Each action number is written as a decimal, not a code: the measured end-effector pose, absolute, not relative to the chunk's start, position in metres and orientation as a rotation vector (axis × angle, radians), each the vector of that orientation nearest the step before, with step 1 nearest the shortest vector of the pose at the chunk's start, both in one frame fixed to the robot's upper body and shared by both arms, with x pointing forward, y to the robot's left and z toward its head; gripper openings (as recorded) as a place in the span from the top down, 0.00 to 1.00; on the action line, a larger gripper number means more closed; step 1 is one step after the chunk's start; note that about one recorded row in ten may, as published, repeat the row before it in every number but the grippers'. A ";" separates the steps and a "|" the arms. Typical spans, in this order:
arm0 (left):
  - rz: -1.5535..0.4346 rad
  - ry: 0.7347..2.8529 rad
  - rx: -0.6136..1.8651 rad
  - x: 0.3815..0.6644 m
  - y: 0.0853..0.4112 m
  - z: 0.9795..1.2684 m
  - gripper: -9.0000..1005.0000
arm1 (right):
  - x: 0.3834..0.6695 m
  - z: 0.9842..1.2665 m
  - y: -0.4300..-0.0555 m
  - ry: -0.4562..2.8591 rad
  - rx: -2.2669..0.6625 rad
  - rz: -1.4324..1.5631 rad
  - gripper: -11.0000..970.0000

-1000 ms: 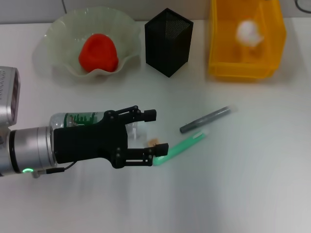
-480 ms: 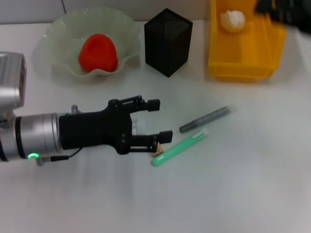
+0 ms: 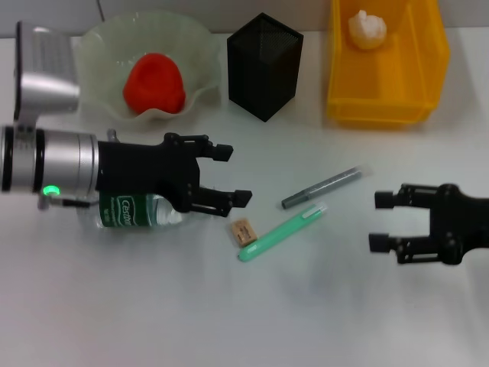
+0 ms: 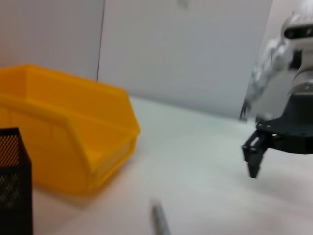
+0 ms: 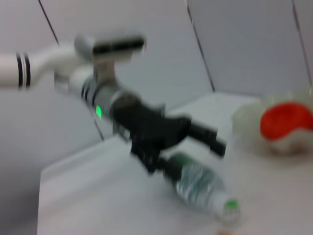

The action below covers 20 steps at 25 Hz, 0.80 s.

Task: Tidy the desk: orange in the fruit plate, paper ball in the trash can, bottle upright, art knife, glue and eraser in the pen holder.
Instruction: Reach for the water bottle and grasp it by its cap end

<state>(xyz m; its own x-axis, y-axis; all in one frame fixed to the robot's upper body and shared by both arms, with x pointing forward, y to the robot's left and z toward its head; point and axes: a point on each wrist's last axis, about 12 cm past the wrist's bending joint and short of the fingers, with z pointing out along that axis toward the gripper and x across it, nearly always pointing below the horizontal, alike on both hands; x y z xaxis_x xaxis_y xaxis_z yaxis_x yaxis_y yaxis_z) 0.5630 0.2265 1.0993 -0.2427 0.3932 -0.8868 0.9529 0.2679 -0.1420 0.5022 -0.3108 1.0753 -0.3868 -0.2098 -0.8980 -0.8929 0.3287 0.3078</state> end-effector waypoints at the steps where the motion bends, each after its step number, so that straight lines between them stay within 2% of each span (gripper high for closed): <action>1: -0.910 1.798 1.262 0.567 0.225 1.105 0.15 | 0.502 1.072 -0.309 1.824 -0.997 1.089 0.19; 5: -0.816 1.900 1.376 0.578 0.219 1.121 0.15 | 0.504 1.067 -0.307 1.866 -1.034 1.045 0.19; 10: -0.628 2.040 1.624 0.592 0.191 1.135 0.15 | 0.506 1.069 -0.307 1.864 -1.038 1.005 0.19; 13: -0.591 2.041 1.672 0.593 0.184 1.135 0.15 | 0.507 1.068 -0.308 1.867 -1.037 0.993 0.20; 15: -0.471 2.038 1.759 0.596 0.168 1.131 0.16 | 0.507 1.068 -0.308 1.868 -1.037 0.991 0.20; 20: -0.402 2.018 1.797 0.599 0.162 1.129 0.16 | 0.507 1.068 -0.308 1.868 -1.036 0.990 0.20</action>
